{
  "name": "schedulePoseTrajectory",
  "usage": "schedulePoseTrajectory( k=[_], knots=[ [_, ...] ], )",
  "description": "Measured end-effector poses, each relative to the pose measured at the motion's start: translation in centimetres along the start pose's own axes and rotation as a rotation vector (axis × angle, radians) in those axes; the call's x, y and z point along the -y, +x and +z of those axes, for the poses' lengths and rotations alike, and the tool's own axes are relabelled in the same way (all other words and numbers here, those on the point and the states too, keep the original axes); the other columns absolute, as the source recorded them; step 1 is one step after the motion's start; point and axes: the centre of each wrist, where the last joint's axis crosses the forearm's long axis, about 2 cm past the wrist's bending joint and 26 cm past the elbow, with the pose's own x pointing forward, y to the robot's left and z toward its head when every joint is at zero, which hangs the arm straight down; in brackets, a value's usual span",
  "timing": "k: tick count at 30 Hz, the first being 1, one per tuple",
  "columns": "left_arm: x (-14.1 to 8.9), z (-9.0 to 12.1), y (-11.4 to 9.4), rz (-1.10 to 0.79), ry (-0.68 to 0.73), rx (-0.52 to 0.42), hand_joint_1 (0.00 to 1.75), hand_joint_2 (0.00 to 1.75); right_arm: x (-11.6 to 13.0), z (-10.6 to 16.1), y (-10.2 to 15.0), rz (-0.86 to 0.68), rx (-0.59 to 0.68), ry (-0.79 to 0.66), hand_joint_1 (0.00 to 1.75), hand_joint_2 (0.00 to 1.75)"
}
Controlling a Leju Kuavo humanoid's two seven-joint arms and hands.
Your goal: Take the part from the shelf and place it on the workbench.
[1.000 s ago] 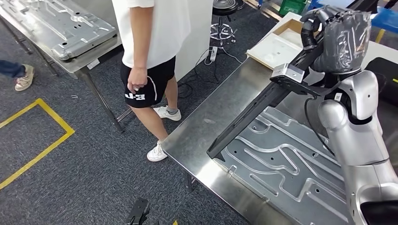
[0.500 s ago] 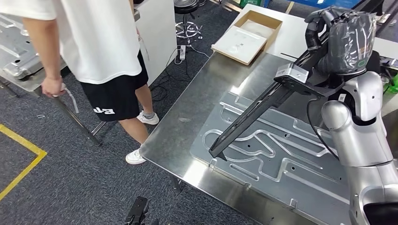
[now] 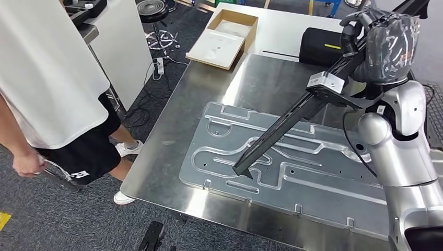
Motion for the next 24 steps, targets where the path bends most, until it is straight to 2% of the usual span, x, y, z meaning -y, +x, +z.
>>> schedulePoseTrajectory(
  k=[5, 14, 18, 21, 24],
  knots=[
    [0.1, -0.2, 0.4, 0.001, 0.003, 0.036, 0.00, 1.75, 0.5, 0.3, -0.8, 0.030, 0.003, -0.011, 1.75, 1.75],
    [0.0, 0.1, -0.2, 0.014, 0.018, 0.050, 0.00, 1.75, 0.5, 1.4, -1.5, 0.051, -0.012, -0.013, 1.75, 1.75],
    [-0.1, 0.1, -0.3, 0.022, 0.009, 0.051, 0.00, 1.75, 0.5, 2.2, -1.8, 0.029, -0.042, -0.017, 0.00, 0.00],
    [-0.2, 0.1, -0.3, 0.037, 0.001, 0.047, 0.00, 1.75, 0.5, 2.5, -1.9, -0.001, -0.065, -0.025, 0.00, 0.00],
    [-0.3, 0.2, -0.5, 0.079, -0.005, 0.037, 0.00, 0.44, 0.2, 3.1, -1.9, -0.054, -0.101, -0.008, 0.00, 0.00]
  ],
)
